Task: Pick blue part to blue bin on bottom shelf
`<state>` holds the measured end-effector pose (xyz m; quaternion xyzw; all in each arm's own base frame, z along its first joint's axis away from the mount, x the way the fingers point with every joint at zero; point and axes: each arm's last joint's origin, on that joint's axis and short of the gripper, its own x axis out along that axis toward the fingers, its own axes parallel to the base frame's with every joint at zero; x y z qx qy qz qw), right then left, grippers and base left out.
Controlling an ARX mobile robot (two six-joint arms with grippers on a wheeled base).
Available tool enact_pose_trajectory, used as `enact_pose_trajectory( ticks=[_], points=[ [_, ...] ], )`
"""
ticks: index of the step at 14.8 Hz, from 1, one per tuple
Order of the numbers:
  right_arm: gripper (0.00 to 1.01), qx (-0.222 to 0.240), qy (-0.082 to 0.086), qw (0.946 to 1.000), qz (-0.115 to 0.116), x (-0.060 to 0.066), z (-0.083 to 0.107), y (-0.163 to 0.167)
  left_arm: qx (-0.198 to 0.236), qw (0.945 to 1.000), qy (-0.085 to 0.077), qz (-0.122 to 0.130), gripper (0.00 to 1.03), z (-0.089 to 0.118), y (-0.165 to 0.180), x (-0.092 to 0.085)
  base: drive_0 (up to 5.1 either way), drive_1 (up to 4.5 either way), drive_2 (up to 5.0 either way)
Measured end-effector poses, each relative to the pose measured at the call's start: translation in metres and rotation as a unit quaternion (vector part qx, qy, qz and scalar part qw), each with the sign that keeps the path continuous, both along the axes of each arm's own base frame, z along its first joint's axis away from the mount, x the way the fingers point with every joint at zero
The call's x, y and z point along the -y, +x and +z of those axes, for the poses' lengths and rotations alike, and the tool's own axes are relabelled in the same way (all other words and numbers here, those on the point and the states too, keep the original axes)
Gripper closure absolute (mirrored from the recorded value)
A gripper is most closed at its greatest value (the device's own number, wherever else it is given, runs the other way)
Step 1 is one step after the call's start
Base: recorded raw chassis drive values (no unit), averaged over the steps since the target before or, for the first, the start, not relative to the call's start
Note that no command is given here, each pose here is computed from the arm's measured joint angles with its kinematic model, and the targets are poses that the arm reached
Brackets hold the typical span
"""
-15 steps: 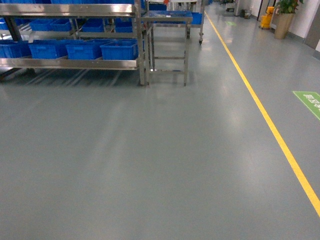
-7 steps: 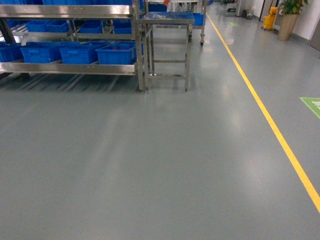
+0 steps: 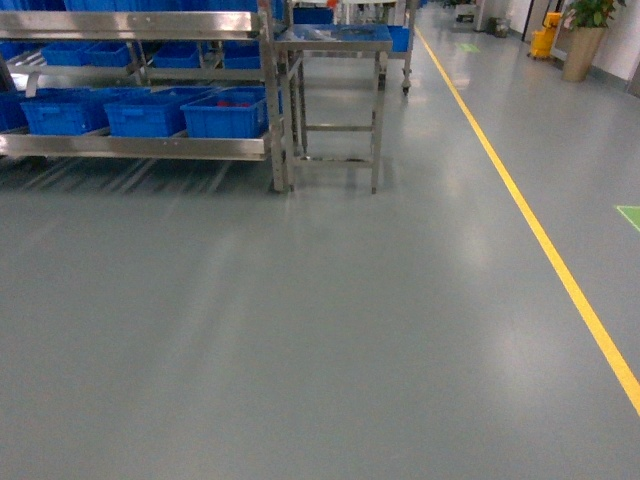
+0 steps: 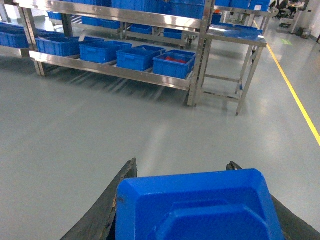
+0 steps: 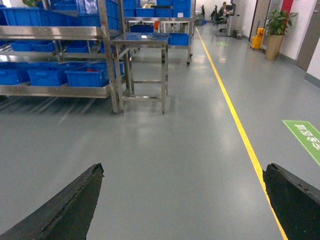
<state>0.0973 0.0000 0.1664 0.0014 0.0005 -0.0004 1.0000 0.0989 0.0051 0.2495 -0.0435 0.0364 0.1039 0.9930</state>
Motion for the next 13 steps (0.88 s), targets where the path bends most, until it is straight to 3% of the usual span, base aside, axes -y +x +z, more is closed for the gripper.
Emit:
enact_pose_trajectory(
  ticks=[13],
  points=[
    [0.03,0.001,0.000,1.0000,0.000,0.0000,0.0002,0.0000,0.002,1.0000,0.000,0.000,0.59,0.0004,-0.0003,-0.0001,0.0,4.32,-4.2]
  ],
)
